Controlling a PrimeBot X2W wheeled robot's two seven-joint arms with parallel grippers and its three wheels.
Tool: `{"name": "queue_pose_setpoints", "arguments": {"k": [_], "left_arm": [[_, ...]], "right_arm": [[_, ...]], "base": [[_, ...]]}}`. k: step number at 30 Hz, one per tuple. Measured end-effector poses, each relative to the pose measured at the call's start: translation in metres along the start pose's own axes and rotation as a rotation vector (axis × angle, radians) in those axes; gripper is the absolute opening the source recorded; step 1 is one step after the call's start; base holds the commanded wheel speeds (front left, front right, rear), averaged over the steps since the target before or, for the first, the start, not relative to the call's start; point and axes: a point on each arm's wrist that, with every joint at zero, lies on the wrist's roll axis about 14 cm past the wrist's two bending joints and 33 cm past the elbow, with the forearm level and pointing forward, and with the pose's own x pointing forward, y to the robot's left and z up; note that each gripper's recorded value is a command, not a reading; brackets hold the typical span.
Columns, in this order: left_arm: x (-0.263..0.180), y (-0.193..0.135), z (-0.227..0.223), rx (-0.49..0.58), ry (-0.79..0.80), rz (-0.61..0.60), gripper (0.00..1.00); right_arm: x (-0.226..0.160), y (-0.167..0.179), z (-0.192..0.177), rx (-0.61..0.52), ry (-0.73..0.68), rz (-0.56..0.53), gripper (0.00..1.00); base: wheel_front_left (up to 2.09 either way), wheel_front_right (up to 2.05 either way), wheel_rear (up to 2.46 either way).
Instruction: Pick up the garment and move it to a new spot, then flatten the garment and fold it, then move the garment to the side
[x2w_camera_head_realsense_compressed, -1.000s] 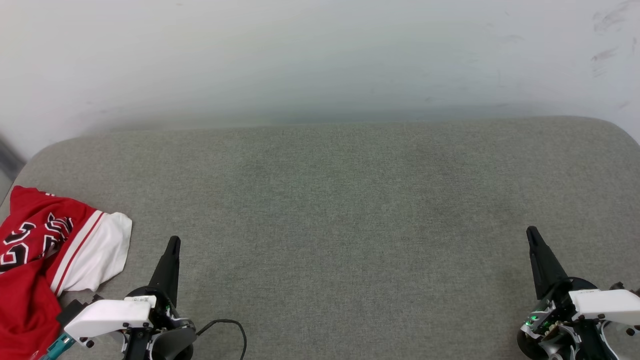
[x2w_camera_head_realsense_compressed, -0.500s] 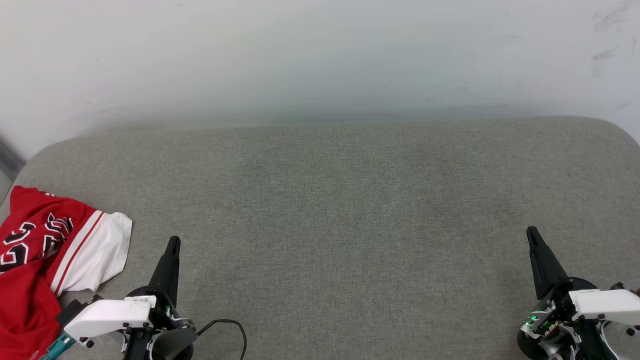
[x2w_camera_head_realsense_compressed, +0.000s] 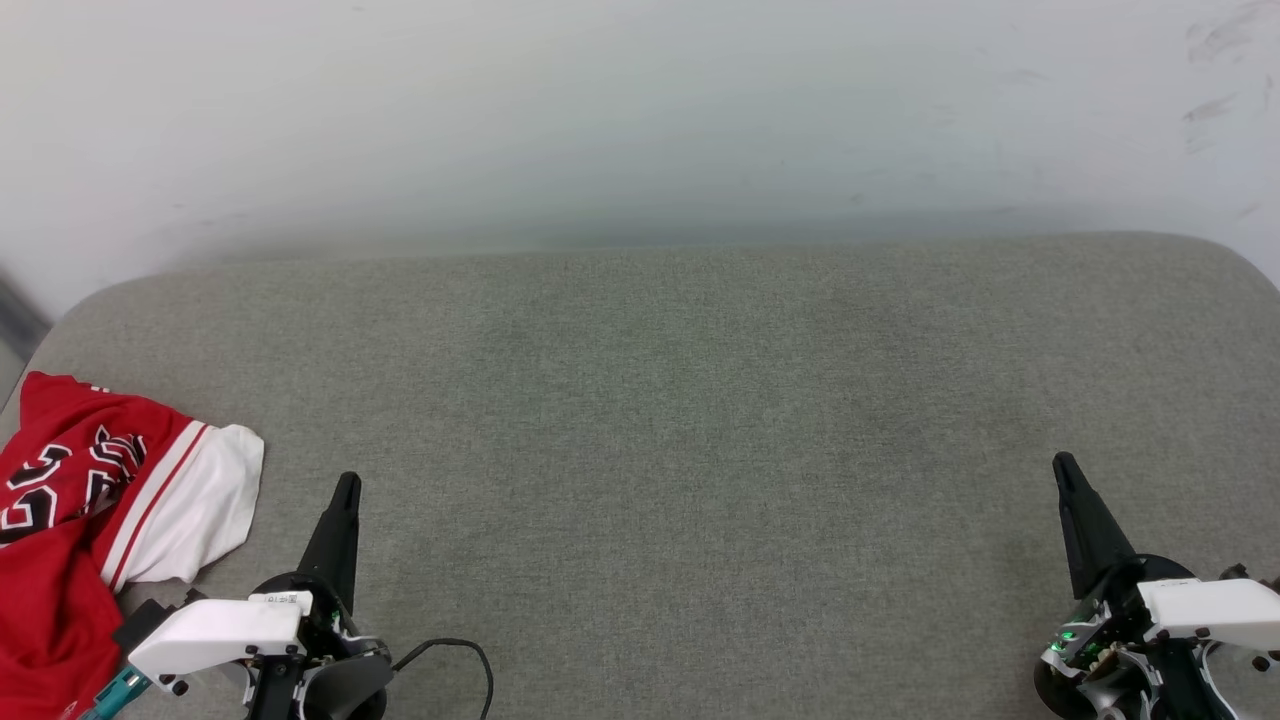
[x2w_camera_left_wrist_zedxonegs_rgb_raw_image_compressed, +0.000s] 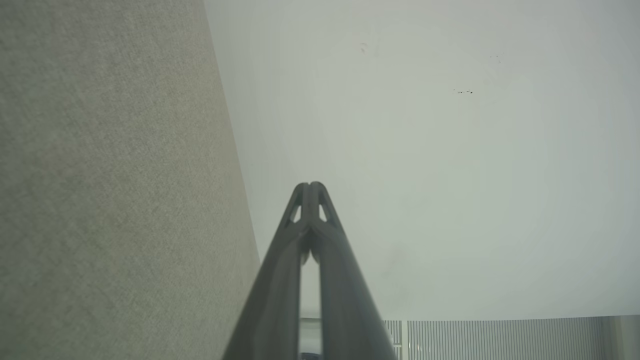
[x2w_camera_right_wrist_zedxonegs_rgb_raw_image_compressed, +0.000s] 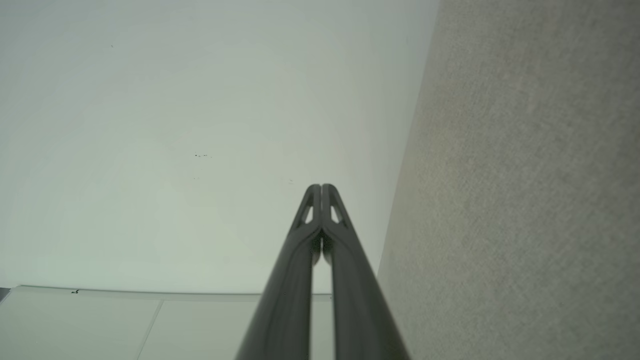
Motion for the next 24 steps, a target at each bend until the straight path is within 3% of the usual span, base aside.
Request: {"name": "queue_pose_setpoints", "arguments": {"k": [11,12,18,24], "left_arm": [[0.000,0.000,0.000,0.000,0.000,0.000,0.00],[0.000,0.001,0.000,0.000,0.000,0.003,1.00],[-0.014,0.031,-0.001,-0.008,-0.006,0.093,1.00],[-0.015,0.028,0.003,0.020,-0.030,0.084,1.00]], "right_arm": [[0.000,0.000,0.000,0.000,0.000,0.000,0.00],[0.000,-0.001,0.000,0.000,0.000,-0.003,1.00],[-0.014,-0.030,0.001,0.005,-0.009,-0.089,1.00],[-0.013,-0.027,-0.002,-0.016,-0.015,-0.080,1.00]], "base": [[0.00,0.00,0.00],[0.00,0.00,0.00],[0.00,0.00,0.00],[0.00,0.00,0.00]]}}
